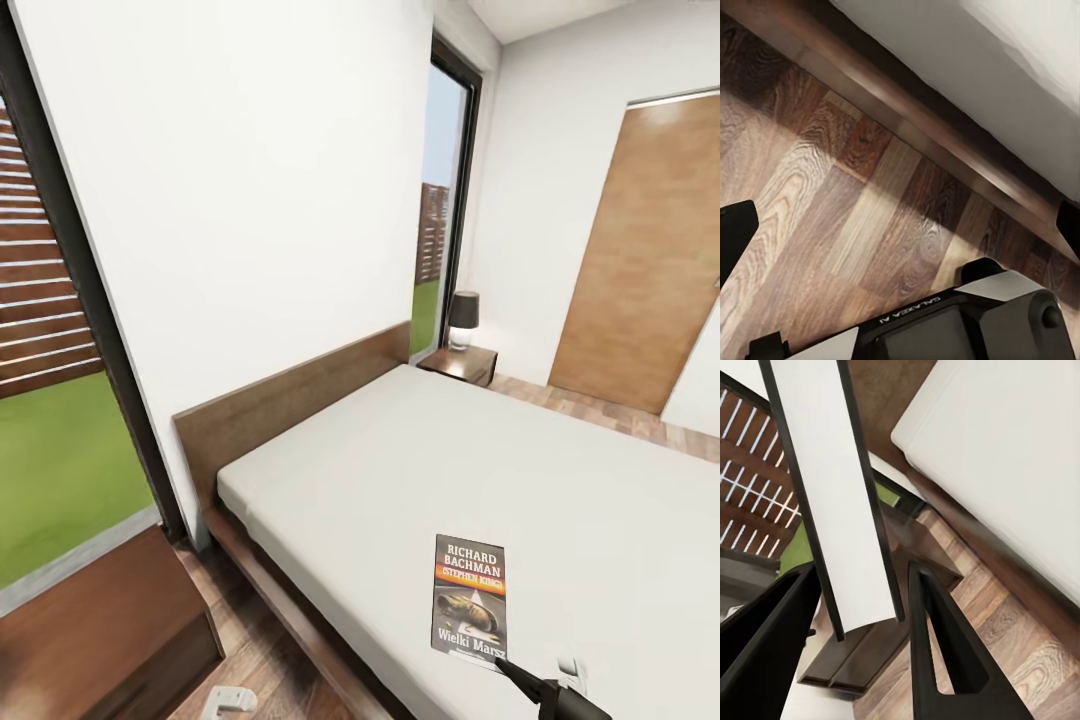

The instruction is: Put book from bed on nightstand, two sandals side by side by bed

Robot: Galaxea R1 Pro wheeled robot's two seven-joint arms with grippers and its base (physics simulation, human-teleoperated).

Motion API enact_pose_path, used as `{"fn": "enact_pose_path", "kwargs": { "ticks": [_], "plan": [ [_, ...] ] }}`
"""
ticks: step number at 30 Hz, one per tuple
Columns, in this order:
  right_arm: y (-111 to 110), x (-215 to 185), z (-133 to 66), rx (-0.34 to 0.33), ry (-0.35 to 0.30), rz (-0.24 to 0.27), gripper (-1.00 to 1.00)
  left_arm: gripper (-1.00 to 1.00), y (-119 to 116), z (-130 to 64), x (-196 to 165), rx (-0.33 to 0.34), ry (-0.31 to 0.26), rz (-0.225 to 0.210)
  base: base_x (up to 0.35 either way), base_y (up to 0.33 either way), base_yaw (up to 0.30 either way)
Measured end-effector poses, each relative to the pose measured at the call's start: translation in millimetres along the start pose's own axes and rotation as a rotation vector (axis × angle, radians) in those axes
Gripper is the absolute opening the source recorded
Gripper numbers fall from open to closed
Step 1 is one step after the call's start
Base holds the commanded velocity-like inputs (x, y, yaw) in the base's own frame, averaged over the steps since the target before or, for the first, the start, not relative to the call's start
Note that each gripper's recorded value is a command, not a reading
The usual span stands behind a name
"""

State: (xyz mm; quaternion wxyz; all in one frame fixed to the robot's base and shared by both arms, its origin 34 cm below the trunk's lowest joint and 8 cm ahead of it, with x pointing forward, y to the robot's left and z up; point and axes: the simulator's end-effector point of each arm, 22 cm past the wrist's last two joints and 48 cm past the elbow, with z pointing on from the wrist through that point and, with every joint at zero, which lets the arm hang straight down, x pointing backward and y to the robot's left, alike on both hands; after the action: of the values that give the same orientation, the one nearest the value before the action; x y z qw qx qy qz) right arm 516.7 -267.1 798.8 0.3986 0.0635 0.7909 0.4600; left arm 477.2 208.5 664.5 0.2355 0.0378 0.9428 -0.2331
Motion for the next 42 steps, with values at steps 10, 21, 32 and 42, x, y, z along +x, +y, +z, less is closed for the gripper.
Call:
{"fn": "enact_pose_path", "kwargs": {
  "ticks": [10,21,32,42],
  "plan": [
    [2.1,-1.1,0.8,-0.008,0.002,0.003,-1.00,1.00,0.1,-0.3,-0.4,0.000,-0.001,0.000,0.000,0.000,0.003],
    [3.7,-3.0,1.2,-0.010,0.001,-0.001,-1.00,1.00,-0.8,-0.9,-2.8,0.000,-0.006,0.003,0.000,0.000,0.116],
    [4.1,-2.3,1.9,-0.010,0.002,-0.001,-1.00,1.00,-0.9,-0.9,-2.9,0.001,-0.007,0.003,0.000,0.000,0.162],
    [3.0,-2.5,2.0,-0.005,0.002,-0.002,-1.00,1.00,-0.8,-0.9,-2.9,0.000,-0.007,0.003,0.000,0.000,0.166]
  ]
}}
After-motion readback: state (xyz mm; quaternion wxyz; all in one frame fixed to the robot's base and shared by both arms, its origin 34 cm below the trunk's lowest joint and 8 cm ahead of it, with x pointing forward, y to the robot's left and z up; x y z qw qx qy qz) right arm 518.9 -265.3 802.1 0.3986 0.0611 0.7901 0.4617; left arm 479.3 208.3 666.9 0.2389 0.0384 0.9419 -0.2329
